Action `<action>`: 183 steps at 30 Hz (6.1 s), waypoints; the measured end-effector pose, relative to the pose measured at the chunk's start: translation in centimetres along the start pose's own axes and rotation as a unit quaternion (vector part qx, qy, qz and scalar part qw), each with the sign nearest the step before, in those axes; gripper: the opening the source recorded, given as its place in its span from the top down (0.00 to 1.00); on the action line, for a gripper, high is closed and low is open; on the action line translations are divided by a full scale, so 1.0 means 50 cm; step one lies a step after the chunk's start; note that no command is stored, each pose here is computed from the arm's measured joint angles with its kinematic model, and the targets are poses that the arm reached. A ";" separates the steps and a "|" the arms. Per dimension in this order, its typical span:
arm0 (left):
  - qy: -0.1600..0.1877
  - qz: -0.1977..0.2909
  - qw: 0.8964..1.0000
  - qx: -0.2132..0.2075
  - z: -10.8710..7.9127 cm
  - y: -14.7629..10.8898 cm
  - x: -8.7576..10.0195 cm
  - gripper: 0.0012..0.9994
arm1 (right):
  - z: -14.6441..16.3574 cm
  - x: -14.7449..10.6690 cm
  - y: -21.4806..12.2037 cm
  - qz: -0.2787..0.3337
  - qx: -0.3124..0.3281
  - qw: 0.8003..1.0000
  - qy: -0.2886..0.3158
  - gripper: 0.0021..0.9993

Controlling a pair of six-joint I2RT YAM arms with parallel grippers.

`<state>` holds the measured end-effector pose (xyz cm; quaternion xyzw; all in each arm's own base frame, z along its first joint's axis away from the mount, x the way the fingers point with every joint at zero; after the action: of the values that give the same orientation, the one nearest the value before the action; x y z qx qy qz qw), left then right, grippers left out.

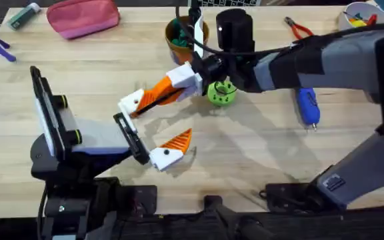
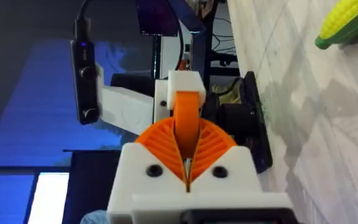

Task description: Pick up the gripper from the table and insert it into the empty holder that is missing its gripper. Then pick up a screw, insert it into the mounting hole, and use the screwdriver to tighten it. Finally, clean up the table by picking up the vegetable and placing it into the bucket.

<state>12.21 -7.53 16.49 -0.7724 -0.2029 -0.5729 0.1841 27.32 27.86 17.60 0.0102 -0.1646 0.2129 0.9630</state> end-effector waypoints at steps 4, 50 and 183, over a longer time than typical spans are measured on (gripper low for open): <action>0.000 0.000 1.000 0.000 0.000 0.000 0.000 0.01 | 0.000 0.000 0.000 0.000 0.000 1.000 0.000 0.99; -0.001 0.003 1.000 -0.014 -0.005 0.000 -0.002 0.01 | -0.002 0.002 0.001 -0.026 -0.010 1.000 -0.002 0.03; -0.001 0.003 1.000 -0.015 -0.006 0.000 -0.002 0.01 | -0.076 -0.016 -0.236 -0.189 -0.693 0.612 0.330 0.52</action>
<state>11.97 -7.69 16.49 -0.7763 -0.1920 -0.5745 0.1745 32.73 17.14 14.35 -0.7003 0.0716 -0.1628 0.6914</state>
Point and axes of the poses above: each hand's point on the last joint's axis, 136 mm out from that joint toward the fingers, its own y axis out along the fingers, its own z axis along the line the jaws close on, x = y × z, the point moved 8 cm from there along -y, back along the fingers, and after that the axes turned 12 degrees about -y, right-handed, at the moved point
